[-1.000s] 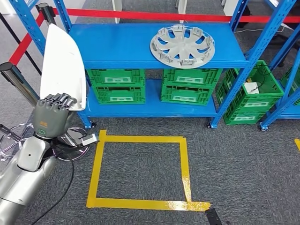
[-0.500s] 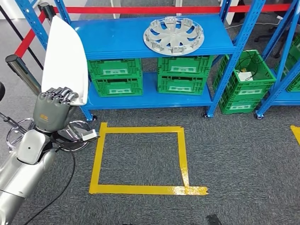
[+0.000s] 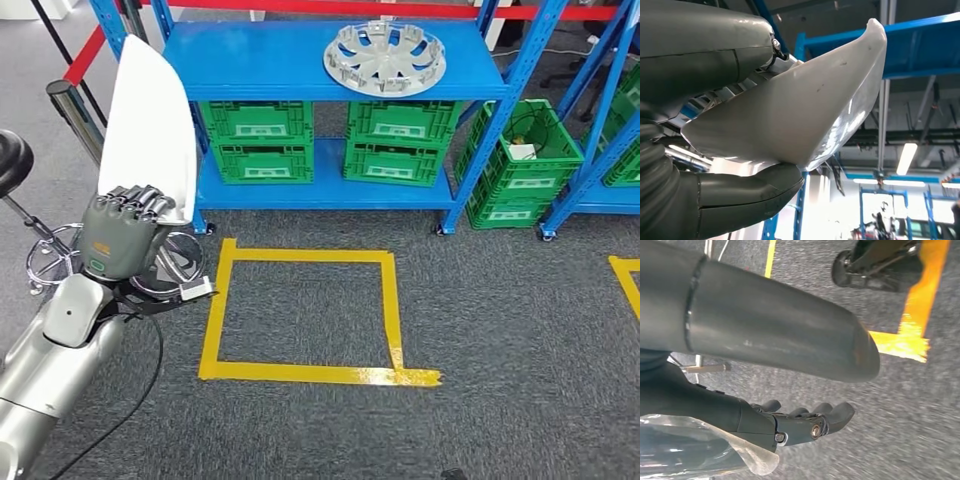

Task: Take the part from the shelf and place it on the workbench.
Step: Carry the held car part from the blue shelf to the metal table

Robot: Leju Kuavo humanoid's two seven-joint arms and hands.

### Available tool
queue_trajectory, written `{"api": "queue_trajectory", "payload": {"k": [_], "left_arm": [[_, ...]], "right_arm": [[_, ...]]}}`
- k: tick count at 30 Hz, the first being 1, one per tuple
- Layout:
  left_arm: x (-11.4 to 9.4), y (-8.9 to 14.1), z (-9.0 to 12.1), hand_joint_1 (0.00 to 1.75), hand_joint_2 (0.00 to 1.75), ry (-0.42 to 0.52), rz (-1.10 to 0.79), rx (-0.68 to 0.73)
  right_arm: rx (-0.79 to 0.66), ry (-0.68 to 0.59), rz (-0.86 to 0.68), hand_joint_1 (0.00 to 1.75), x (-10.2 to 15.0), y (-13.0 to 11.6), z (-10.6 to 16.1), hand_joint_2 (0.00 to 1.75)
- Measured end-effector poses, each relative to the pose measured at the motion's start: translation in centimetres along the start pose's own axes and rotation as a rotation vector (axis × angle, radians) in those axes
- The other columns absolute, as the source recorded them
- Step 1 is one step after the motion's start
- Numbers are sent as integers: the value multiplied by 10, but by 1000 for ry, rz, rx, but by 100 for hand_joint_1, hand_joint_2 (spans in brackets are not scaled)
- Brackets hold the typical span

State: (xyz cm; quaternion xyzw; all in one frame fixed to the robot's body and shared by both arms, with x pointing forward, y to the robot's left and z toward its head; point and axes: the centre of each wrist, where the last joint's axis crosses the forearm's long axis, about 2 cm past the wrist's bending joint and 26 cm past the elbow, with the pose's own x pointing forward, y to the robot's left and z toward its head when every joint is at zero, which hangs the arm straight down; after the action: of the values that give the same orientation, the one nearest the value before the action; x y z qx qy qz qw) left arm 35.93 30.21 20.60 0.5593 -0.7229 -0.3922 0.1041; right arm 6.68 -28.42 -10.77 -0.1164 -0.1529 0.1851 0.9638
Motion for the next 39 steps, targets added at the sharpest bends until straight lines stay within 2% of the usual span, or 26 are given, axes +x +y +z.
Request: {"api": "queue_trajectory", "payload": {"k": [14,25,39], "left_arm": [[0,0,5,175,175,-28,9,-6],[3,1,-7,175,175,-43,19,21],[6,1,-8,175,175,-50,26,22]], "right_arm": [[-10,-19,17,0,0,0,0,0],[-5,-26,29,0,4,3,1,0],[-10,-10,44,0,0,5,1,0]]}}
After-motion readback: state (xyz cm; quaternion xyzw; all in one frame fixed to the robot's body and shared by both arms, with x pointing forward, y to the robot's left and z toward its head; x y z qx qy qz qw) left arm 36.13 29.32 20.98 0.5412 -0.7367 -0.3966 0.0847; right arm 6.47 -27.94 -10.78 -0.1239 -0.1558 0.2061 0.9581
